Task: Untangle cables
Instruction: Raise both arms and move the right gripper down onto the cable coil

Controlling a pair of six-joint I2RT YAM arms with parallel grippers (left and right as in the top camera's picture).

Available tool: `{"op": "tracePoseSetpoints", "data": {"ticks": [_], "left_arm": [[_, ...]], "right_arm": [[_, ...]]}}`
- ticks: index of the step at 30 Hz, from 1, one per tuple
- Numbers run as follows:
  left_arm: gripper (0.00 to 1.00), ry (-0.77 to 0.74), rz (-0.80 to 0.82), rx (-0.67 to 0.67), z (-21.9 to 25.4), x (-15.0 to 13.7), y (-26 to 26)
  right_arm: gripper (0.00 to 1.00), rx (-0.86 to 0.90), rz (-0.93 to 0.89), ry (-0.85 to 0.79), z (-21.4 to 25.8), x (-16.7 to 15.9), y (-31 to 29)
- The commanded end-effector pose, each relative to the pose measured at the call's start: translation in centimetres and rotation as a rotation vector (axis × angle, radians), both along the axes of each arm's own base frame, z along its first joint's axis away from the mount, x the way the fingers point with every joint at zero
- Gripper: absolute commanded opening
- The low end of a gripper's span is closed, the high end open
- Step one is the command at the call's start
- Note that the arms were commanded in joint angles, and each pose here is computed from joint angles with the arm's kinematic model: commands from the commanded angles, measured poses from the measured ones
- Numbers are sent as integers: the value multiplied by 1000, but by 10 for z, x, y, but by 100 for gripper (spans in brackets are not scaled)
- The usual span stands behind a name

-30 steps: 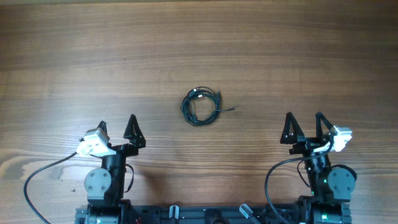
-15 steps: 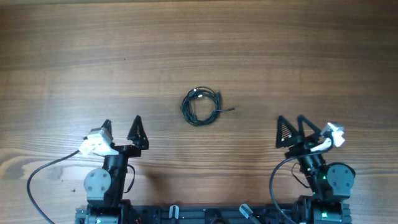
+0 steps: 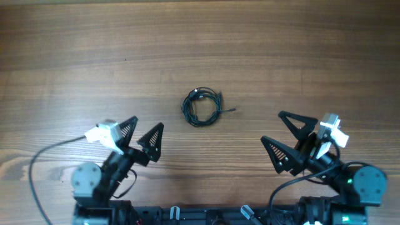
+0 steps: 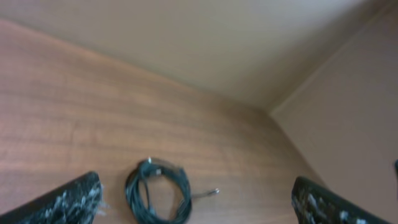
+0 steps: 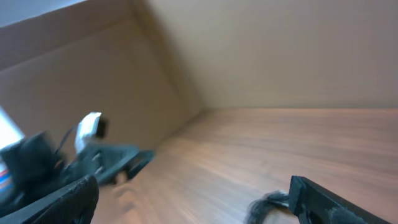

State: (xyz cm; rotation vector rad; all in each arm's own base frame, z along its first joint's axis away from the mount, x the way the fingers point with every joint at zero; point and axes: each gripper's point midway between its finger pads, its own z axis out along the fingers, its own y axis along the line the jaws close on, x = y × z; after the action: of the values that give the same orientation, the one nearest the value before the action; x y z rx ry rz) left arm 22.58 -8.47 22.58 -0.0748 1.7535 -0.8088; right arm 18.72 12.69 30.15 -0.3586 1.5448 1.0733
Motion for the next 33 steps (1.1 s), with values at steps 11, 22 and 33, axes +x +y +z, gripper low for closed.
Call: {"op": "tracePoseSetpoints", "data": {"ticks": [11, 22, 33], "left_arm": [[100, 352, -52, 88, 27, 13, -5], [100, 837, 140, 292, 20, 39, 39], [100, 848, 133, 295, 39, 34, 39]], "right_arm": [[100, -50, 417, 167, -18, 4, 31], [99, -66, 619, 277, -38, 82, 96], [100, -581, -424, 340, 7, 201, -3]]}}
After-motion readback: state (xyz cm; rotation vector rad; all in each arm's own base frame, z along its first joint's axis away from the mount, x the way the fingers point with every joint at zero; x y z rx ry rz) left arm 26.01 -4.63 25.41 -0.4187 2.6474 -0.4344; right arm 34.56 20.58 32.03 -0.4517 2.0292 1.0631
